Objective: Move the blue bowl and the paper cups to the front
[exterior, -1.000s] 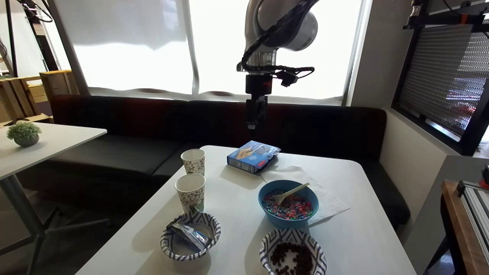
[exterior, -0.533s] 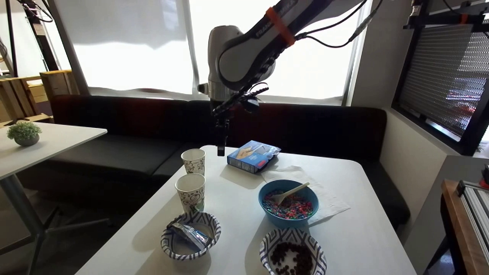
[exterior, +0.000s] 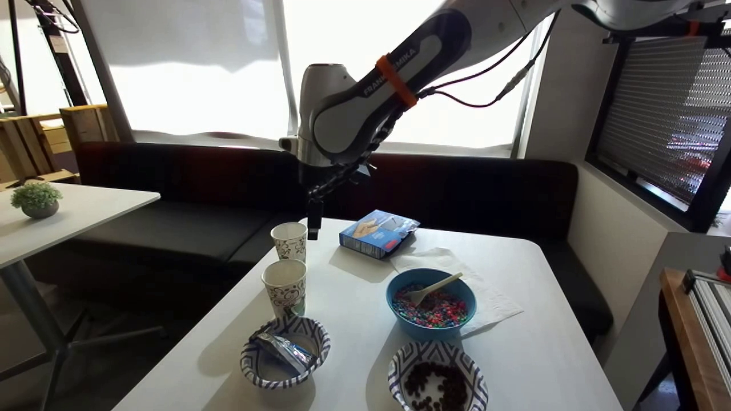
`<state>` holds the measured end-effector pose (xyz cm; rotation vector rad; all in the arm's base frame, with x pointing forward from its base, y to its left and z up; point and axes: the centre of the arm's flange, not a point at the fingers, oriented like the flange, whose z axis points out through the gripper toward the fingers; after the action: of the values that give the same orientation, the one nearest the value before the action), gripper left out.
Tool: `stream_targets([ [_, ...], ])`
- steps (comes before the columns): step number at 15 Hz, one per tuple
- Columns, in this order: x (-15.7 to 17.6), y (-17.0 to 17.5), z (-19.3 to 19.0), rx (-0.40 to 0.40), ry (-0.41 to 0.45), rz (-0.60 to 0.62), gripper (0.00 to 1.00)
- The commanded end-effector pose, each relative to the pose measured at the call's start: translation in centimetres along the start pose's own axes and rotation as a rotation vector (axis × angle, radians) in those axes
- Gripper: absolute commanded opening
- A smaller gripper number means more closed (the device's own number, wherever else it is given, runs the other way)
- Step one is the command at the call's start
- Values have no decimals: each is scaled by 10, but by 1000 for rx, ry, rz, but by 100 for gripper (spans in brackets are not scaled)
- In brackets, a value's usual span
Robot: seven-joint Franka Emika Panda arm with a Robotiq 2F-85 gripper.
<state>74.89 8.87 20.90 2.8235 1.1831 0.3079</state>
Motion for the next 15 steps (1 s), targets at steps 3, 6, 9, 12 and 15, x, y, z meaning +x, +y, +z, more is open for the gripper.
stream_targets([
  [3,4,-3,2,-1,13,16,100],
  [6,17,-6,11,5,46,17,100],
  [9,22,-9,17,7,77,38,100],
  [12,24,-6,24,5,112,78,100],
  [15,23,-4,31,7,139,121,100],
])
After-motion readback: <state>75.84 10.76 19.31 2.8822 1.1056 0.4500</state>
